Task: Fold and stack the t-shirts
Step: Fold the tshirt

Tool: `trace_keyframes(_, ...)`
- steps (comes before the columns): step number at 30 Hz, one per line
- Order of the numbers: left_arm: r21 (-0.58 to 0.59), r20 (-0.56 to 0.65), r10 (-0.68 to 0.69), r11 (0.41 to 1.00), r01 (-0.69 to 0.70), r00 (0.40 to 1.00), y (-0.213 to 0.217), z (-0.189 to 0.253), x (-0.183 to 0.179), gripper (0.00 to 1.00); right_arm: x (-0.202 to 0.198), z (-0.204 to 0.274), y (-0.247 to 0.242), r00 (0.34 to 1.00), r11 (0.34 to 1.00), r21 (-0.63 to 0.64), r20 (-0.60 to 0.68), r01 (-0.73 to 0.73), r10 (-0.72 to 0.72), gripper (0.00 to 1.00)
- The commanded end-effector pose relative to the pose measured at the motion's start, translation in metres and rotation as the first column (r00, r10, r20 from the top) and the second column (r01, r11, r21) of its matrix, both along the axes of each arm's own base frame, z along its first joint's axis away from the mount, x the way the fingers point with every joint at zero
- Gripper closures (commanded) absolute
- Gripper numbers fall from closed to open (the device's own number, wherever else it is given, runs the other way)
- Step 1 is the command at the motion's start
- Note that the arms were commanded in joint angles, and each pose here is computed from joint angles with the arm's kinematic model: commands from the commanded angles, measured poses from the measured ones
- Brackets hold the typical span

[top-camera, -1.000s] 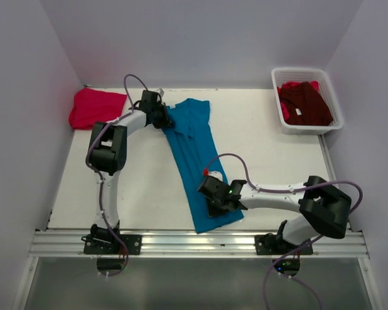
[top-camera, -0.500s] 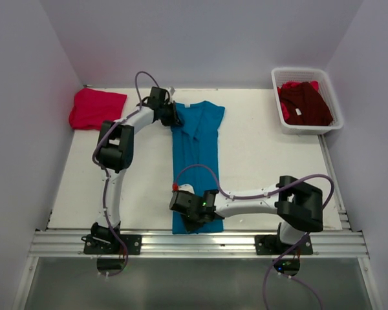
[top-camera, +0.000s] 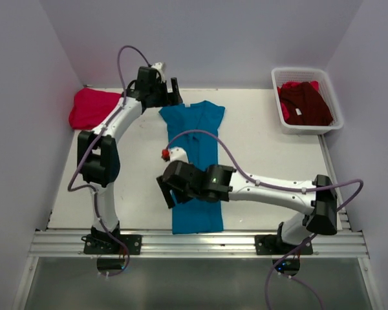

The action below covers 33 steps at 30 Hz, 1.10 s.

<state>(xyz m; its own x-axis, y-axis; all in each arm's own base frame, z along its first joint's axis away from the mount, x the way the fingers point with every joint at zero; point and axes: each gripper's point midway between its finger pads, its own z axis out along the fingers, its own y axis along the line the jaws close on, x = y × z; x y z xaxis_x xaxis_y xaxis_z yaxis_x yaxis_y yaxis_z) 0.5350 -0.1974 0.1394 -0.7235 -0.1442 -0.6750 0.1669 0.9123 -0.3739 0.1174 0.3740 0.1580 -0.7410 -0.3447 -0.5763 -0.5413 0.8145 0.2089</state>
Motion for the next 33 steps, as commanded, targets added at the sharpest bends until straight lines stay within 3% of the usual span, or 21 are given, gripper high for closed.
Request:
trace_keyframes(1,0.029,0.135,0.052,0.998,-0.056,0.99,0.021,0.063,-0.012,0.0,0.07,0.048,-0.041,0.976,0.987,-0.089,0.181,0.137,-0.12,0.22)
trace_keyframes(6,0.058,0.084,0.137,0.988,-0.142,0.987,0.047,0.044,-0.057,0.0,0.172,0.062,-0.084,0.921,0.929,-0.103,0.21,0.355,-0.329,0.21)
trace_keyframes(7,0.046,0.104,0.164,0.985,-0.169,0.981,0.052,0.057,-0.067,0.0,0.187,0.048,-0.087,0.923,0.921,-0.152,0.205,0.358,-0.325,0.21)
trace_keyframes(9,0.048,0.073,0.186,0.981,-0.19,0.98,0.059,0.04,-0.089,0.0,0.218,0.051,-0.092,0.911,0.909,-0.154,0.213,0.387,-0.352,0.21)
trace_keyframes(10,0.04,0.079,0.19,0.98,-0.194,0.979,0.063,0.04,-0.105,0.0,0.229,0.031,-0.092,0.924,0.903,-0.224,0.202,0.368,-0.326,0.21)
trace_keyframes(12,0.021,0.085,0.201,0.979,-0.204,0.976,0.067,0.043,-0.12,0.0,0.255,0.032,-0.088,0.925,0.905,-0.216,0.187,0.366,-0.33,0.22)
trace_keyframes(13,0.013,0.12,0.224,0.974,-0.227,0.967,0.073,0.056,-0.128,0.0,0.262,0.007,-0.084,0.941,0.901,-0.276,0.152,0.334,-0.302,0.25)
trace_keyframes(15,0.011,0.106,0.231,0.972,-0.233,0.967,0.077,0.047,-0.144,0.0,0.279,0.012,-0.073,0.946,0.917,-0.243,0.145,0.317,-0.288,0.28)
trace_keyframes(18,-0.003,0.111,0.221,0.975,-0.222,0.969,0.079,0.047,-0.163,0.0,0.297,-0.008,-0.064,0.957,0.927,-0.239,0.099,0.29,-0.273,0.47)
trace_keyframes(19,-0.002,0.108,0.223,0.975,-0.224,0.969,0.081,0.044,-0.17,0.0,0.301,-0.011,-0.062,0.958,0.93,-0.231,0.093,0.286,-0.272,0.59)
trace_keyframes(23,-0.021,0.084,0.202,0.979,-0.201,0.976,0.079,0.035,-0.189,0.01,0.324,-0.024,-0.058,0.958,0.935,-0.206,0.081,0.287,-0.276,0.76)
trace_keyframes(27,-0.037,0.06,0.195,0.981,-0.193,0.979,0.078,0.023,-0.205,0.01,0.336,-0.057,-0.06,0.963,0.943,-0.202,-0.002,0.263,-0.269,0.76)
trace_keyframes(30,-0.051,0.048,0.19,0.981,-0.188,0.98,0.076,0.016,-0.213,0.01,0.339,-0.066,-0.052,0.972,0.96,-0.166,-0.035,0.226,-0.234,0.68)
trace_keyframes(33,-0.057,0.038,0.181,0.982,-0.178,0.983,0.073,0.011,-0.219,0.01,0.343,-0.073,-0.045,0.978,0.97,-0.144,-0.05,0.193,-0.202,0.52)
